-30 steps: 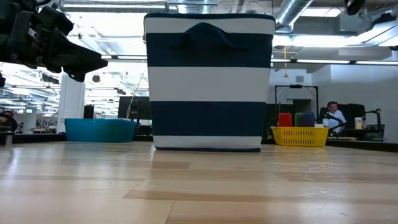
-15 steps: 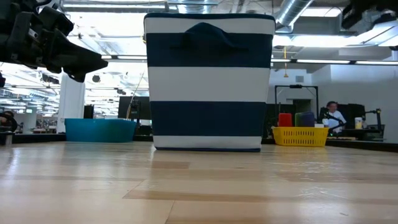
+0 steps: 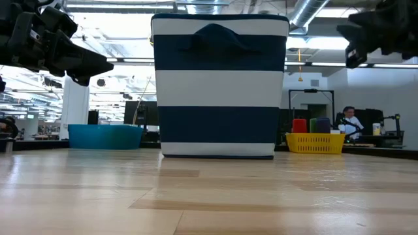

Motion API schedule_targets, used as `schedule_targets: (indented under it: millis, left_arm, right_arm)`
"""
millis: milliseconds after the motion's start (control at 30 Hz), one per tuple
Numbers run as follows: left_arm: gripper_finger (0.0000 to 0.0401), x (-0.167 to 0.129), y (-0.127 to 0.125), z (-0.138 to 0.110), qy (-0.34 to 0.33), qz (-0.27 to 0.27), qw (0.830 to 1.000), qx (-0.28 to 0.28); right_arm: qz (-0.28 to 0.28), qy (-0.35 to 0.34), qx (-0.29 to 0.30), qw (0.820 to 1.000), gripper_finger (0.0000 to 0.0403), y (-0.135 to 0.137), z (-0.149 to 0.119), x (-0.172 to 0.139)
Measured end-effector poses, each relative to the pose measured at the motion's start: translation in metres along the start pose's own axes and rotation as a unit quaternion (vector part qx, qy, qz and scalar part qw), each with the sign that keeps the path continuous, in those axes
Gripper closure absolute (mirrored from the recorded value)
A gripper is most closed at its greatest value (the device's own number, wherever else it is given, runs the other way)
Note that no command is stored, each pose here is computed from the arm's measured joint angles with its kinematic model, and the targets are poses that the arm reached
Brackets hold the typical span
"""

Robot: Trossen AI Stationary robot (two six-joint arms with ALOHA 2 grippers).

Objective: Pick & place medical supplies in basket/bin
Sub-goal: Return to Home Position

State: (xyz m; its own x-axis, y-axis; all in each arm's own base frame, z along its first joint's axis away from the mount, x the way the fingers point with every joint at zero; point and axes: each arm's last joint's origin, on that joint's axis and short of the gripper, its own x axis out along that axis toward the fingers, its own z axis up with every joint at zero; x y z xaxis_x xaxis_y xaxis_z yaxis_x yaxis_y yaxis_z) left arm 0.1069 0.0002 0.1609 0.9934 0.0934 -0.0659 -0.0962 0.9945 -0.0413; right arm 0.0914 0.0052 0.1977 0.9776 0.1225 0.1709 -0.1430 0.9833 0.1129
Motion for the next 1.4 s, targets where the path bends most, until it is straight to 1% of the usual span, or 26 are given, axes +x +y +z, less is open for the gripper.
schedule_targets:
  millis: [100,167,233,333,433,1400]
  left_arm:
    - [0.0261,0.000,0.000,0.000,0.000,0.000,1.000,0.000]
    - [0.0261,0.000,0.000,0.000,-0.002,0.000,1.000,0.000]
    - [0.0261,0.000,0.000,0.000,-0.002,0.000,1.000,0.000]
    - [0.0261,0.000,0.000,0.001,-0.003,0.000,1.000,0.000]
    - [0.0261,0.000,0.000,0.001,-0.003,0.000,1.000,0.000]
    - [0.0261,0.000,0.000,0.000,-0.002,0.000,1.000,0.000]
  right_arm:
    - [-0.008,0.009,0.000,1.000,0.0280,-0.002,-0.009,0.001]
    - [-0.018,0.027,0.002,0.999,0.0280,-0.004,-0.020,0.001]
    - [-0.033,0.036,0.002,0.999,0.0280,-0.005,-0.023,0.001]
    - [-0.052,0.071,0.002,0.996,0.0280,-0.007,-0.030,0.000]
    - [-0.060,0.072,0.014,0.995,0.0280,-0.007,-0.031,0.001]
    - [-0.060,0.078,0.017,0.995,0.0280,-0.007,-0.032,0.001]
